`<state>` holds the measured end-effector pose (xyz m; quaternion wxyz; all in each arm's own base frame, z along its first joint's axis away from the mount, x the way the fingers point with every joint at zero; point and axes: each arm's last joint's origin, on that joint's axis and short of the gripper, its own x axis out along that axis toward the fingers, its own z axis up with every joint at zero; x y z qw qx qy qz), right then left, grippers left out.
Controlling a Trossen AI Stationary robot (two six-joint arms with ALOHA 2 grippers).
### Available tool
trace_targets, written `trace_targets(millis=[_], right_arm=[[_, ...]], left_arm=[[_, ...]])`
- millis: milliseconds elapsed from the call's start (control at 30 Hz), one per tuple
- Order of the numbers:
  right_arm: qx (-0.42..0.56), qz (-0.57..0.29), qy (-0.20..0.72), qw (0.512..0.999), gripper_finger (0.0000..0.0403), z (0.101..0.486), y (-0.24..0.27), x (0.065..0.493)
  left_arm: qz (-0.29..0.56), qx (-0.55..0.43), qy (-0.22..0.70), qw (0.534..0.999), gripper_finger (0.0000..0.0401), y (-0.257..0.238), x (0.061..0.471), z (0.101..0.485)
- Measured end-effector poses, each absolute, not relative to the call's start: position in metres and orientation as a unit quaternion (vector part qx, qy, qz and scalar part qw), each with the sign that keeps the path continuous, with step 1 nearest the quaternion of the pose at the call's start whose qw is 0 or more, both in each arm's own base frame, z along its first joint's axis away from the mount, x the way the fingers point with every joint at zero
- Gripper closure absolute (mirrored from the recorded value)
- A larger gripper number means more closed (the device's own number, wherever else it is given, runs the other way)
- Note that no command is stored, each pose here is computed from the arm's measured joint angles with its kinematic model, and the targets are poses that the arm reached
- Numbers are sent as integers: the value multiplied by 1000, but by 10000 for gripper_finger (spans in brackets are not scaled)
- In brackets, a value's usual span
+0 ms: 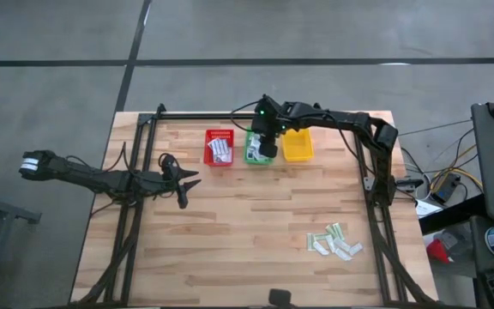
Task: Pick & Place First Aid Supplies
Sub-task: Put the green bandage into the yellow basket
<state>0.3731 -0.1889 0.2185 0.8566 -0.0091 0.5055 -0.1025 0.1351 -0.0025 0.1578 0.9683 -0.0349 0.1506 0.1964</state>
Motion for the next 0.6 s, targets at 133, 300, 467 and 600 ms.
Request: trace_targets(millis=[133, 300, 467, 600], right_arm=[[-19, -118, 503, 856, 240, 233, -191, 376], [2, -124, 535, 836, 236, 256, -189, 372], [59, -83, 606, 789, 247, 271, -173, 358], [107, -6, 645, 756, 255, 273, -147, 350]], left_arm=[[197, -37, 150, 968, 268, -2, 135, 158], [197, -39, 150, 968, 268, -2, 135, 158], [197, -39, 150, 968, 268, -2, 135, 158], [196, -35, 151, 968, 268, -2, 135, 158]])
